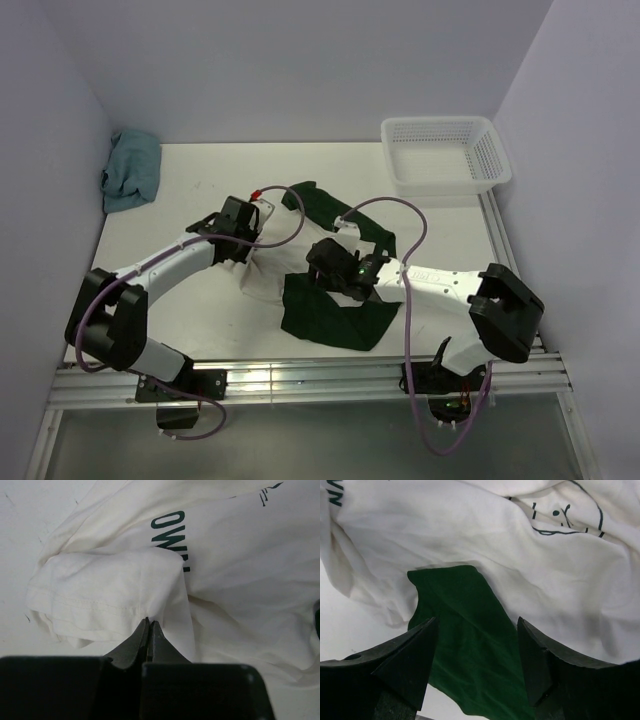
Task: Roll the t-shirts
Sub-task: Flatten the tshirt
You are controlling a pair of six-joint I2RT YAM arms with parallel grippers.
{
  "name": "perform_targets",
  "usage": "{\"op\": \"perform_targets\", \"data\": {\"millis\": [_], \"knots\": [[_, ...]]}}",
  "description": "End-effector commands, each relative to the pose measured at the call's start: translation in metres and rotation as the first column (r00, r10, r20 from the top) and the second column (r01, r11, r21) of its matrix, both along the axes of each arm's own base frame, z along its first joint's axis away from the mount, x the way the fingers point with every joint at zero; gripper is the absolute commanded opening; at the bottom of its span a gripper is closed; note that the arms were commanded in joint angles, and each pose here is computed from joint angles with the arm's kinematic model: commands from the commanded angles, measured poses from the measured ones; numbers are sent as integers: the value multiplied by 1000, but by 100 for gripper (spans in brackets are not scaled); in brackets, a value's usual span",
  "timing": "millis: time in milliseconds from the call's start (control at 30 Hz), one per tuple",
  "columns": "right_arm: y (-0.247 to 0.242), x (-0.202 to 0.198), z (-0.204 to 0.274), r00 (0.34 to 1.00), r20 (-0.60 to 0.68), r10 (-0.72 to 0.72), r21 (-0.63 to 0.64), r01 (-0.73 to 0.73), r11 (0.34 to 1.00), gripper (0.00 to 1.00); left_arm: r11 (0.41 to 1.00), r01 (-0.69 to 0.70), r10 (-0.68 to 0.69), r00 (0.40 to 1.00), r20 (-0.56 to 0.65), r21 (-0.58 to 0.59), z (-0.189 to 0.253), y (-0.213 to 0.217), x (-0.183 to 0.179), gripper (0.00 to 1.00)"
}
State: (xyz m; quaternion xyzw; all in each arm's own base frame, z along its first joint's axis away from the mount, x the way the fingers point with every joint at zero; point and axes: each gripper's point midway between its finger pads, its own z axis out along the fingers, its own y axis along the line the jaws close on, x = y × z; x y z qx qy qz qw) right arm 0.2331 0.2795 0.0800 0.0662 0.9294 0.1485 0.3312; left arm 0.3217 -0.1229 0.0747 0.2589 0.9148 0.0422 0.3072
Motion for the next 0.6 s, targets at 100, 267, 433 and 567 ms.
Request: {"op": "perform_targets", "data": {"millis": [100, 267, 433, 567], "knots": [[24, 9, -2, 1000, 9, 24, -20, -24, 1000, 71, 998, -42, 46, 995, 86, -43, 51, 4, 6, 0], [46, 20, -7, 999, 6, 52, -65, -51, 997, 70, 998, -42, 46, 996, 72, -54, 60, 11, 2, 0], [50, 22, -23, 998, -22, 52, -135, -54, 989, 70, 998, -34, 36, 998, 56, -43, 60, 15, -4, 0], [43, 13, -23, 999, -17, 39, -158, -42, 987, 70, 998, -33, 35, 998, 50, -46, 61, 18, -7, 0]]}}
